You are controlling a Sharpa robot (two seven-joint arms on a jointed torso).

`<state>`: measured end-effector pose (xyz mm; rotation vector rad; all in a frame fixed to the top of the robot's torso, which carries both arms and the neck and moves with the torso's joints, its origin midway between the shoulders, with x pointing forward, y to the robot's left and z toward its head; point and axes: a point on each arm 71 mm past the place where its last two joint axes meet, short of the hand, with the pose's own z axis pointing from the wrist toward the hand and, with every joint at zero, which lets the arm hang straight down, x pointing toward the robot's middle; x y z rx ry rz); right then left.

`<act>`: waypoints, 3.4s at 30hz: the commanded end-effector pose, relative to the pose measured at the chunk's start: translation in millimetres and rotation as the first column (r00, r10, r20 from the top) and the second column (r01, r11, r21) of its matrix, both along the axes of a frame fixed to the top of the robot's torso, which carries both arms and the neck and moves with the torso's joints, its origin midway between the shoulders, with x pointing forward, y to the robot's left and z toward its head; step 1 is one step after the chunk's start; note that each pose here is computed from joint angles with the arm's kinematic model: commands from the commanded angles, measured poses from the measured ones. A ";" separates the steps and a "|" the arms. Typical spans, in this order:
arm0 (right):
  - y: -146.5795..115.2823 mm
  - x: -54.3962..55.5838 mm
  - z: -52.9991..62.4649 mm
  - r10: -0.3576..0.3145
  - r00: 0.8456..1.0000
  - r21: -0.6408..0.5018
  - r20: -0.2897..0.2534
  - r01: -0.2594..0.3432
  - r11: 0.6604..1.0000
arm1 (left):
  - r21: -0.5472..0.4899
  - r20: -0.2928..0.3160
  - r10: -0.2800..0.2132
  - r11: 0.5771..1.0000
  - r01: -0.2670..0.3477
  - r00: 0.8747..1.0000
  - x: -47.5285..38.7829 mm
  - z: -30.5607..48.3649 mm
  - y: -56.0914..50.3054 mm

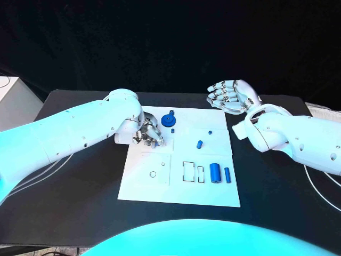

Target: Assemble the parts on the task board

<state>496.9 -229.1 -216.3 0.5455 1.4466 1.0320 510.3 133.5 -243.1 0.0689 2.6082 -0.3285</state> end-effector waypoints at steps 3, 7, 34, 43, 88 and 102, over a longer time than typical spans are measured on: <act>2.0 -0.6 0.2 0.020 1.000 0.003 0.002 -0.020 1.000 | 0.004 -0.010 -0.001 1.000 0.001 1.000 -2.8 -4.7 -0.8; 2.0 -0.7 0.2 0.020 1.000 0.003 0.002 -0.020 1.000 | 0.002 0.003 0.010 1.000 -0.010 1.000 -1.6 -4.4 0.4; 0.9 -0.9 0.3 0.019 1.000 0.003 0.002 -0.019 1.000 | 0.004 0.017 0.027 1.000 -0.027 0.999 0.3 -3.0 7.7; 0.7 -0.9 0.3 0.019 1.000 0.003 0.002 -0.019 1.000 | 0.003 0.020 0.032 0.999 -0.032 0.999 0.5 -2.5 9.7; -0.1 -1.8 -2.1 0.019 1.000 0.002 -0.004 -0.019 1.000 | -0.183 0.024 0.133 0.975 -0.126 0.991 0.9 17.0 27.8; 0.1 -2.1 -2.6 0.019 1.000 0.003 -0.005 -0.019 1.000 | -0.187 0.051 0.147 0.973 -0.135 0.988 2.4 15.6 27.2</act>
